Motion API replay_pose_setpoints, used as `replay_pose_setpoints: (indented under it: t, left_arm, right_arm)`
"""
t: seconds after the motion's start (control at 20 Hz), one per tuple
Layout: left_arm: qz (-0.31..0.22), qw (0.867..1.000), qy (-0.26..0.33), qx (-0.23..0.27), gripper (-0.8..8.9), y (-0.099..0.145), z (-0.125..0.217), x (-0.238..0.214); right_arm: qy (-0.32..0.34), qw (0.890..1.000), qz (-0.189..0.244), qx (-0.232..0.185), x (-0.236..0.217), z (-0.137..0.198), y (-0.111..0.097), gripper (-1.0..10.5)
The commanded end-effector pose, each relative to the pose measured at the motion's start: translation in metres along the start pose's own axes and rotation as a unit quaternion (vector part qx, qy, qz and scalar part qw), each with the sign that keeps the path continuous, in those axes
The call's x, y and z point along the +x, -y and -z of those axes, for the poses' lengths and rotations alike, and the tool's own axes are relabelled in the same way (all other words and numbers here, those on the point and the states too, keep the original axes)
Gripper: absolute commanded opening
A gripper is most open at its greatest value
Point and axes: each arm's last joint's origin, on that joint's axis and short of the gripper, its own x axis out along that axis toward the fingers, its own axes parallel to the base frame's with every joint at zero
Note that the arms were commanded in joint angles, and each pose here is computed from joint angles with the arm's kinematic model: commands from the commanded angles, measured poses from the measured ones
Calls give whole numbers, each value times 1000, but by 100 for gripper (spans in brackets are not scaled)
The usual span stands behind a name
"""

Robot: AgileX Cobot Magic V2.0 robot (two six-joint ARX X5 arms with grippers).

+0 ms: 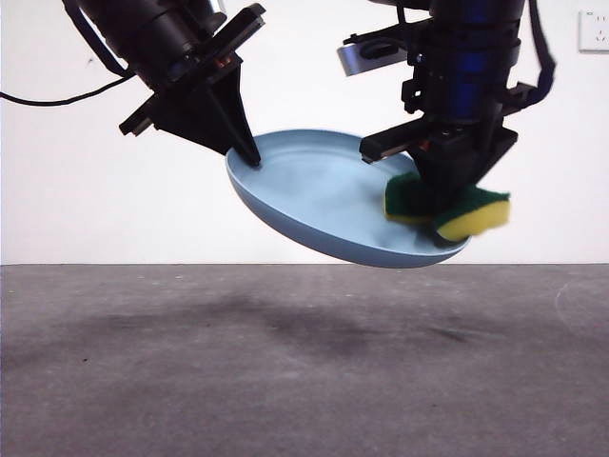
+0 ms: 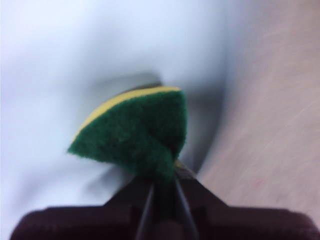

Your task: Pick up the plate,pick up the cloth,clean the plate with the cloth

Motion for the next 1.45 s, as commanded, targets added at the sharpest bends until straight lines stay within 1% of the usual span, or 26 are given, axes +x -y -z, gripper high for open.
replay_pose_setpoints:
  t: [0.05, 0.1, 0.15, 0.25, 0.3, 0.35, 0.4, 0.45, 0.5, 0.55, 0.6, 0.7, 0.85, 0.9, 1.05, 1.15, 1.3, 1.45]
  left_arm:
    - [35, 999, -10, 12, -8, 8, 1, -2]
    - [39, 999, -13, 13, -8, 9, 2, -2]
    - [47, 999, -15, 15, -8, 10, 2, -2]
    - [55, 998, -15, 17, -8, 12, 2, -2]
    - [59, 998, -15, 17, -8, 12, 2, -1]
    - [60, 998, -16, 19, -8, 12, 2, -1]
    - [58, 998, -17, 29, -8, 12, 3, -1]
    - [48, 998, -18, 36, -8, 11, 3, -1]
    - [18, 999, -17, 44, -8, 9, 3, -1]
    - [-20, 998, -18, 52, -8, 7, 4, -2]
    - [-77, 995, -20, 62, -8, 2, 4, -2]
    - [-157, 985, -20, 71, -8, -9, 4, -4]
    - [-184, 982, -19, 50, -8, -34, 1, -1]
    - [-198, 979, -23, 40, -9, -44, 1, 1]
    - [-211, 976, -51, 11, -8, -71, 6, 16]
    - [-216, 974, -68, -1, -8, -82, 10, 25]
    - [-220, 971, -94, -18, -8, -99, 17, 39]
    - [-221, 965, -134, -36, -8, -117, 29, 61]
  right_arm:
    - [47, 998, 0, 33, 9, -8, 2, -16]
    - [67, 997, -12, 43, 9, -12, 2, -16]
    - [92, 993, -36, 59, 9, -17, 3, -16]
    - [126, 983, -105, 83, 7, -24, 0, -16]
    - [137, 975, -149, 93, 6, -26, -2, -16]
    - [144, 964, -202, 98, 4, -28, -4, -16]
    - [144, 952, -252, 91, 3, -28, -7, -16]
    - [140, 947, -277, 85, 2, -27, -10, -16]
    - [128, 944, -292, 80, 2, -25, -12, -16]
    - [115, 945, -298, 77, 0, -22, -12, -16]
    - [94, 947, -298, 75, -2, -18, -11, -16]
    - [64, 950, -297, 71, -11, -10, -6, -16]
    - [57, 951, -295, 69, -30, -3, 4, -16]
    - [63, 951, -295, 70, -36, -2, 7, -16]
    - [101, 947, -294, 77, -61, 0, 18, -16]
    - [118, 947, -288, 81, -71, 1, 24, -16]
    - [142, 952, -257, 91, -85, 4, 33, -16]
    - [168, 958, -206, 105, -104, 11, 45, -16]
